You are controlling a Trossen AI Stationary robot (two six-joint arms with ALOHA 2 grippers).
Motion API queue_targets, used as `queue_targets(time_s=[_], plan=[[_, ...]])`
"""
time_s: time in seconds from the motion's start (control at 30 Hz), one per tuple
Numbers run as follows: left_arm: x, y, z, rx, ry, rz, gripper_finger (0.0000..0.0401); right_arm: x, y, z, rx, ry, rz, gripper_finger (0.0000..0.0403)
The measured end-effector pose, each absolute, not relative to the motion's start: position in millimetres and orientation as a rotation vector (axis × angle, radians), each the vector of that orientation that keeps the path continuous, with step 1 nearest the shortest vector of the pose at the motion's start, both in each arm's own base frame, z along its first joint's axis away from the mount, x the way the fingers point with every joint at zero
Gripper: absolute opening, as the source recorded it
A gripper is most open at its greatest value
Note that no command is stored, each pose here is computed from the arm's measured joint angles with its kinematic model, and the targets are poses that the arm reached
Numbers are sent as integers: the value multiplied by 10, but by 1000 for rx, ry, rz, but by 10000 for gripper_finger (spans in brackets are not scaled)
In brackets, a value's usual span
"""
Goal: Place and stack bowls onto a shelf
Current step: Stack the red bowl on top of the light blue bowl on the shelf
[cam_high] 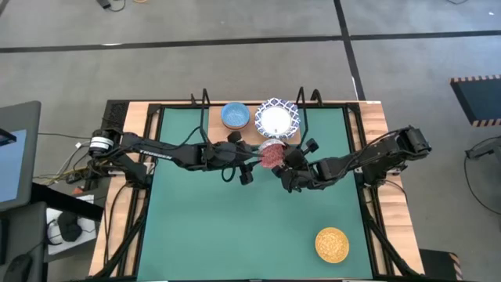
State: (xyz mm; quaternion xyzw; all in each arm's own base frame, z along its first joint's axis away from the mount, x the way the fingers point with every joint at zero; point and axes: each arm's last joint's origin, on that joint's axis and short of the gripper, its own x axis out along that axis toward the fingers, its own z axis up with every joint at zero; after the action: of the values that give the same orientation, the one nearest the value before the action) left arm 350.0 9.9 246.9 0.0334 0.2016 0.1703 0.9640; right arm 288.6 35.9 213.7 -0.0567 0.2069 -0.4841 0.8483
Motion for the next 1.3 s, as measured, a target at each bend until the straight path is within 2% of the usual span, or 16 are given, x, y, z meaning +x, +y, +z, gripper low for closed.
queue_targets(time_s=[0.3, 0.57, 0.7, 0.87, 1.03, 1.3], plan=[[3510, 207, 2522, 79, 353, 430, 175, 2947, 512, 2216, -160, 393, -938, 41], [3493, 243, 2511, 76, 371, 485, 118, 2978, 649, 2292, -223, 351, -893, 43], [3486, 257, 2506, 120, 385, 519, 92, 3009, 707, 2381, -211, 330, -868, 56], [3484, 271, 2478, 150, 405, 537, 56, 3087, 864, 2595, -112, 283, -703, 84], [3477, 299, 2467, 166, 416, 564, 8, 3101, 1001, 2707, -89, 275, -589, 85], [3468, 274, 2443, 158, 447, 514, 3, 3096, 1015, 2703, -99, 286, -583, 68]])
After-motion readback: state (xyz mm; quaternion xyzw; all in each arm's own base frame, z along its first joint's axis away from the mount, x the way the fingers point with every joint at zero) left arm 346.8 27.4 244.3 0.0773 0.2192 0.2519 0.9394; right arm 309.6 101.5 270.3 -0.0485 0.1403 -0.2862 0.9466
